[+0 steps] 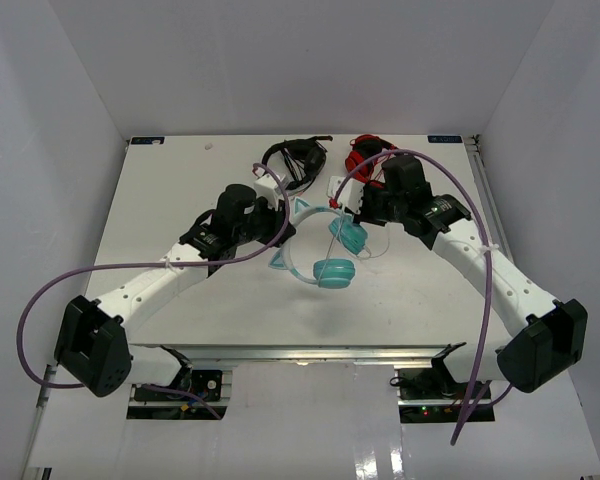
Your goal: Wrap the headphones
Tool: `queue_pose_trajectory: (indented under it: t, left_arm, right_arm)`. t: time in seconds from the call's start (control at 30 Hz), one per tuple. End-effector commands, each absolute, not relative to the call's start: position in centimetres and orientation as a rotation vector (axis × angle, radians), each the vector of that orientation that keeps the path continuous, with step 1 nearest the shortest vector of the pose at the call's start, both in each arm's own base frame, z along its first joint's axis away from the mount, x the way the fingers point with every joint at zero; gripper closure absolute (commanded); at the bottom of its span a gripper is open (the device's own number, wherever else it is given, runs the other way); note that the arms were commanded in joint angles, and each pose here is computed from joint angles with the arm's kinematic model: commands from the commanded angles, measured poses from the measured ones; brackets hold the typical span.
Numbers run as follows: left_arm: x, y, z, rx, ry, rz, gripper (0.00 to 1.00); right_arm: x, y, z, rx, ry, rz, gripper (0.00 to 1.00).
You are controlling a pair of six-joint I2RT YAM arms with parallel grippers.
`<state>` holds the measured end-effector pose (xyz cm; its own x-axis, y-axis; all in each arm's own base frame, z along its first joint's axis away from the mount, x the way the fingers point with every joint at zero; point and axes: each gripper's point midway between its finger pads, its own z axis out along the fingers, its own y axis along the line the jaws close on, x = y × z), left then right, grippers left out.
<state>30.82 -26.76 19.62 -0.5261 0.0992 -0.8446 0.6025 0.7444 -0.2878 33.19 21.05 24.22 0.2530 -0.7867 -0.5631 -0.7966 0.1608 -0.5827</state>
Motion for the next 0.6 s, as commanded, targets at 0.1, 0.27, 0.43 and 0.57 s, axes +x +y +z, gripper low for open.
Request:
queue_pose_trajectory:
  t: [0.1, 0.27, 0.43, 0.57]
  left_arm:
    - [29.8, -27.8, 26.2, 0.499, 1.877, -0.848, 1.00]
    - [29.8, -28.2, 29.4, 0.459, 1.826, -0.903, 1.00]
    - [29.4, -28.8, 32.8, 0.448, 1.765, -0.971, 1.00]
    - [29.1, -29.2, 34.8, 0.439, 1.736, -1.017, 1.00]
  right_arm:
    - [32.0, 22.3, 25.0, -1.456, 1.509, 0.403, 0.92]
    - [30.0, 23.5, 24.2, -1.437, 1.499, 0.664, 0.90]
    - [29.0, 24.9, 24.3, -1.398, 1.500, 0.873, 0.89]
    - [28.9, 25.8, 24.9, -1.372, 1.491, 1.011, 0.87]
